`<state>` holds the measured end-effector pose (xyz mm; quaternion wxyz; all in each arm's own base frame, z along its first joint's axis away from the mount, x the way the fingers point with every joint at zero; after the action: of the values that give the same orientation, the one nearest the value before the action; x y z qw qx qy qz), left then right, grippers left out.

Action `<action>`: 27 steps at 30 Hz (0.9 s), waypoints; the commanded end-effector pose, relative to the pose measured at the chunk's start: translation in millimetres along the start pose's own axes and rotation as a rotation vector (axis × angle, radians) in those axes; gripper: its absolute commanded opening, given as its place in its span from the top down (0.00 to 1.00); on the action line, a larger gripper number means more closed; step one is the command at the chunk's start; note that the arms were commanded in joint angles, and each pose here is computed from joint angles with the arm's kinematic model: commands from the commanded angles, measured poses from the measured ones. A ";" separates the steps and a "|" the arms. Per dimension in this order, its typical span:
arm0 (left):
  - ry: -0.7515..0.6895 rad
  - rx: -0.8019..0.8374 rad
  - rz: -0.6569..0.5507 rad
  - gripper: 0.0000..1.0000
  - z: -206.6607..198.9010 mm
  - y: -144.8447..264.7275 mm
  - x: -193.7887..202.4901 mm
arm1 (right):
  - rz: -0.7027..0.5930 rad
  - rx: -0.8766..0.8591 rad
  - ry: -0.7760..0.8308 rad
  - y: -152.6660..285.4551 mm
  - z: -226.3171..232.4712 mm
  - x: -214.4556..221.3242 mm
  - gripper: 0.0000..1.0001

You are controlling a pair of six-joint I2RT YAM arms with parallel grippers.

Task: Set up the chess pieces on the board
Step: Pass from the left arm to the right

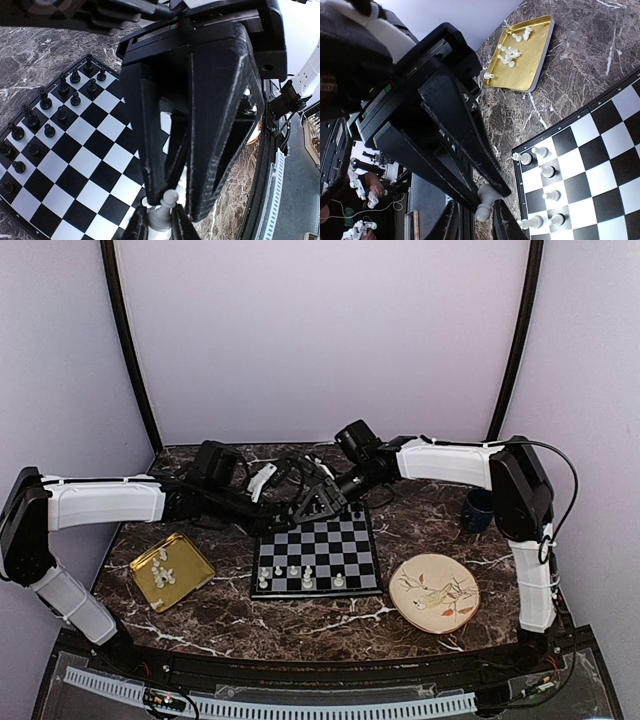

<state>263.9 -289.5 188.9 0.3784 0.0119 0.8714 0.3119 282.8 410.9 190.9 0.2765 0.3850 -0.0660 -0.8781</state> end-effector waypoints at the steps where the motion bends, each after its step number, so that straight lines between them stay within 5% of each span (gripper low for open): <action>1: -0.011 0.003 -0.015 0.96 -1.2 0.4 -4.1 | 0.003 -0.018 0.022 -4.3 6.9 0.3 0.78; 18: -0.023 0.040 0.007 0.95 -5.2 -0.9 -1.3 | -0.016 -0.040 -0.014 -8.0 1.1 -4.1 0.83; 27: -0.020 0.019 -0.001 0.94 -2.4 -1.1 -2.3 | -0.019 -0.048 -0.019 -8.4 1.4 -2.5 0.94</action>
<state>261.4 -289.6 186.8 0.3755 0.0220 0.8736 0.3088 285.1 412.1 189.3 0.2700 0.3604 -0.0689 -0.8902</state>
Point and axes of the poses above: each gripper's point midway between its finger pads, its own y axis back along the fingers, its own z axis along the line the jaws close on, x = y × z, the point moved 5 cm from there along y, back along the fingers, and after that the axes turned 11 degrees about y, right-handed, at the moved point
